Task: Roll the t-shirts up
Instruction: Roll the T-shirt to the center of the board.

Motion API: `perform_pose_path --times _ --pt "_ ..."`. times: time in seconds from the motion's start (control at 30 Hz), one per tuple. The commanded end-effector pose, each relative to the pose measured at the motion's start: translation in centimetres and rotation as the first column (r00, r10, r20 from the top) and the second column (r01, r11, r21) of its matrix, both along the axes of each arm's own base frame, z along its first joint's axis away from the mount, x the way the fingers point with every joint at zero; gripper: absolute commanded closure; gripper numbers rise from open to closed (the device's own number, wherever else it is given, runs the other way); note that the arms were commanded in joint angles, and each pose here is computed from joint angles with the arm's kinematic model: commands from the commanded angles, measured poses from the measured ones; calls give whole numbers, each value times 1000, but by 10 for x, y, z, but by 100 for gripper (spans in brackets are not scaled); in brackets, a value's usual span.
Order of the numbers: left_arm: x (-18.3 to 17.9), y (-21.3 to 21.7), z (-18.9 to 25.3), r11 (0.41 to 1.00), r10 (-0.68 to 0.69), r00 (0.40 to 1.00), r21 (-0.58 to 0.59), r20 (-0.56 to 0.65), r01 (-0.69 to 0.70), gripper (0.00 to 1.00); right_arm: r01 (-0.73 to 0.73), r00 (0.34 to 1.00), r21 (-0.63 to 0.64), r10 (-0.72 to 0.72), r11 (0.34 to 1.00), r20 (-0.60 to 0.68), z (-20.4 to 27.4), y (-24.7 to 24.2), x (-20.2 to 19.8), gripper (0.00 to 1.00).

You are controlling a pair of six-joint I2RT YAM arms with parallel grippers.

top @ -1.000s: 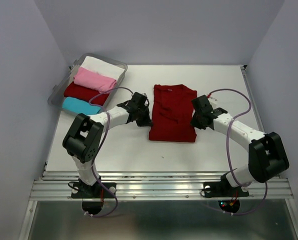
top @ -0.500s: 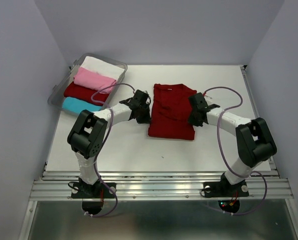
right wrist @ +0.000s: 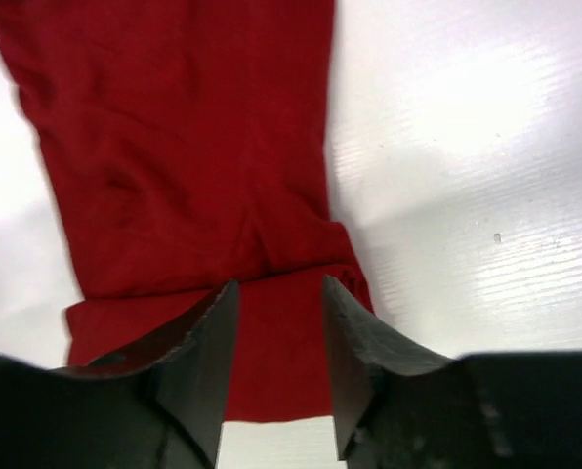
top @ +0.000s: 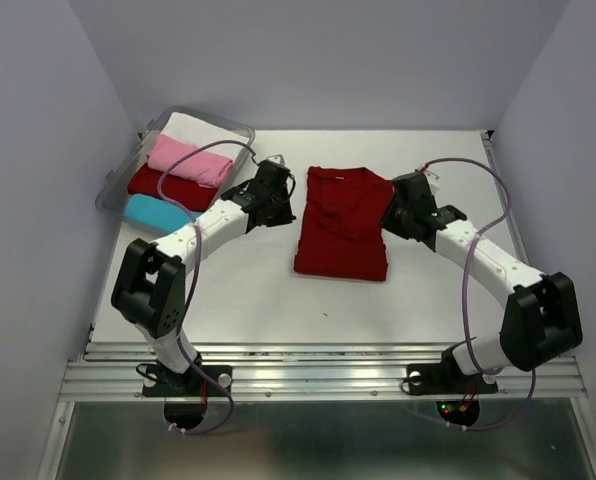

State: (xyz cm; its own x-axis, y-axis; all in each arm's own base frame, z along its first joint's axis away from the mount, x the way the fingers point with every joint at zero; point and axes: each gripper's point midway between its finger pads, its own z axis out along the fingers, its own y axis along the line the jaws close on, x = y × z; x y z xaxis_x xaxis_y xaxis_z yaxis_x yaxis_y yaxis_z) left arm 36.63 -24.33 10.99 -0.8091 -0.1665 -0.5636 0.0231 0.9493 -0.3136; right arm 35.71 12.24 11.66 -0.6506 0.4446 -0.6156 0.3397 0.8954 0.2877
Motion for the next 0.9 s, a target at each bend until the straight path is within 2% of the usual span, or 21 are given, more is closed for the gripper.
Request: perform_pose_path --times 0.0,0.03,0.07,0.1,0.13,0.17,0.23,0.37,0.63,0.73,0.87 --pt "-2 3 49 1000 4 995 -28 102 -1 87 -39 996 60 34 997 87 41 7 1 61" --pt "-11 -4 47 999 -22 995 -44 93 26 94 -73 994 85 65 994 93 45 17 -4 70" --pt "-15 -8 46 998 -34 996 -56 86 39 99 -81 994 96 73 992 86 42 18 -7 75" --pt "-21 -17 45 994 -55 996 -88 75 62 100 -108 992 120 99 987 77 40 27 -12 85" --pt "-23 -20 42 994 -56 996 -95 72 63 100 -112 992 128 104 986 68 36 28 -15 85" --pt "-35 -29 32 987 -96 995 -124 35 100 100 -128 990 142 119 981 68 34 35 -16 92" --pt "-39 -41 22 980 -117 993 -163 13 117 100 -142 990 168 139 976 29 17 39 -24 96" --pt "-47 -53 -5 974 -148 988 -178 -42 138 100 -144 987 176 154 974 -41 -15 44 -28 96" --pt "-37 -49 -60 987 -152 983 -69 -101 146 100 -88 971 57 98 995 -218 -92 24 -41 99" --pt "-38 -48 -53 985 -166 981 -65 -99 160 100 -107 978 59 116 993 -175 -74 24 -43 99" --pt "-37 -55 -14 978 -186 982 -106 -39 181 100 -144 984 74 151 987 -94 -36 36 -38 99"
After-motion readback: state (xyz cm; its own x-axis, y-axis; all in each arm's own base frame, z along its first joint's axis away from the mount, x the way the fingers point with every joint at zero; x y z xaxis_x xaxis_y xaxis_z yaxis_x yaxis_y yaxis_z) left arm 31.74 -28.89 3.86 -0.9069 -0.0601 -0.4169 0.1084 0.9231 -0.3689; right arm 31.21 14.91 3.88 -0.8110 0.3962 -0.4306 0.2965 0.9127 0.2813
